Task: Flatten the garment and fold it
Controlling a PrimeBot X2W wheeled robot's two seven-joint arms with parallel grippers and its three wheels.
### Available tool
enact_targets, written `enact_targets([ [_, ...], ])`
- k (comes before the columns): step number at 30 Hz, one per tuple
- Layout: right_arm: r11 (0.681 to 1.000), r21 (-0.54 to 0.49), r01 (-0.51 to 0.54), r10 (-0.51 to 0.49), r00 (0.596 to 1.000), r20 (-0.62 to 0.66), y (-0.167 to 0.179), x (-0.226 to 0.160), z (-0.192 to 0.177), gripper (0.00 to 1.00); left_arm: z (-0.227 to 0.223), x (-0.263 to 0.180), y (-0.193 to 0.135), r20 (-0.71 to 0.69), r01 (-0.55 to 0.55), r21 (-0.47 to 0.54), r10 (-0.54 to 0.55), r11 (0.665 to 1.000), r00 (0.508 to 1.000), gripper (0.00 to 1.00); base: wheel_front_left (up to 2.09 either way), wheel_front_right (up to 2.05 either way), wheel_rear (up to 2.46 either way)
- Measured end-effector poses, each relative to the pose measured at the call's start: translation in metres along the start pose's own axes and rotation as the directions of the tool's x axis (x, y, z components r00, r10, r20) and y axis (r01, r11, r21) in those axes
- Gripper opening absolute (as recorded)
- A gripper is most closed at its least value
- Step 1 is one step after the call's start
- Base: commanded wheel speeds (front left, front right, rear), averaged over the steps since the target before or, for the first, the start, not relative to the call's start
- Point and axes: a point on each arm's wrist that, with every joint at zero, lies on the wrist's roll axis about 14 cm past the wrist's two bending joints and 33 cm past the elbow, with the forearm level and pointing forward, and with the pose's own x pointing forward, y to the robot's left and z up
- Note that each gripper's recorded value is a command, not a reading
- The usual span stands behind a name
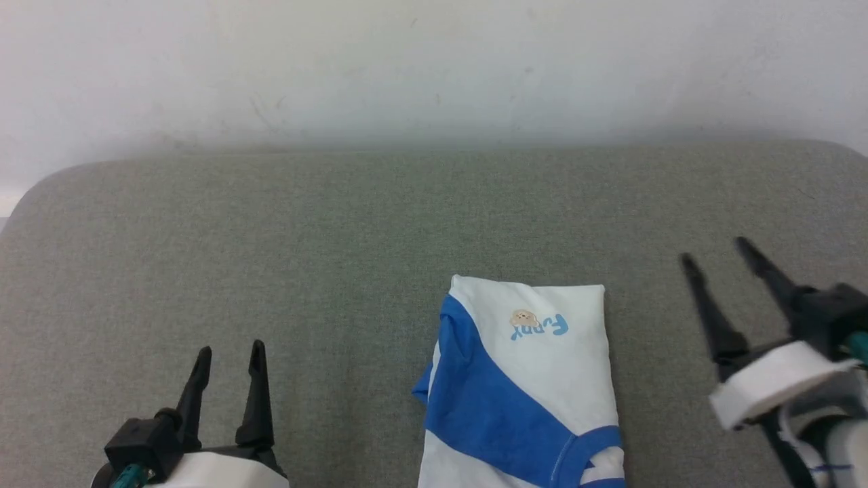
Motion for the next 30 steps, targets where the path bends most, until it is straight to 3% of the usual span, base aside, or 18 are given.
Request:
enact_targets([
  [5,0.985,0.006,0.174,-0.173,0.984,-0.049,-0.05,-0.024,-0.007,1.0,-0.001,0.003,0.003,-0.004,-0.009,0.014,0.009,1.0,1.0,1.0,0.0,0.0,0.0],
  [11,0.939,0.135,0.315,-0.265,0.917,-0.298,-0.089,-0.052,-0.053,1.0,0.003,0.002,0.006,0.014,-0.023,0.034,0.022,0.999,1.0,1.0,0.0,0.0,0.0],
  [14,0.861,0.326,0.391,-0.182,0.834,-0.52,-0.083,-0.073,-0.101,1.0,0.005,0.001,0.008,0.023,-0.031,0.038,0.03,0.999,0.999,1.0,0.0,0.0,0.0],
  [16,0.739,0.513,0.437,-0.049,0.794,-0.606,-0.062,-0.084,-0.125,1.0,0.007,-0.001,0.008,0.029,-0.036,0.039,0.035,0.999,0.999,1.0,0.0,0.0,0.0],
  [18,0.657,0.606,0.449,0.077,0.759,-0.646,-0.04,-0.09,-0.138,1.0,0.008,-0.002,0.008,0.033,-0.037,0.039,0.036,0.999,0.999,1.0,0.0,0.0,0.0],
  [25,0.467,0.801,0.375,0.349,0.754,-0.556,0.014,-0.063,-0.137,1.0,0.009,-0.005,0.01,0.039,-0.047,0.036,0.046,0.998,0.998,1.0,0.0,0.0,0.0],
  [30,0.364,0.87,0.332,0.492,0.725,-0.482,0.062,-0.043,-0.142,1.0,0.005,-0.006,0.008,0.028,-0.045,0.031,0.044,0.999,0.999,1.0,0.0,0.0,0.0],
])
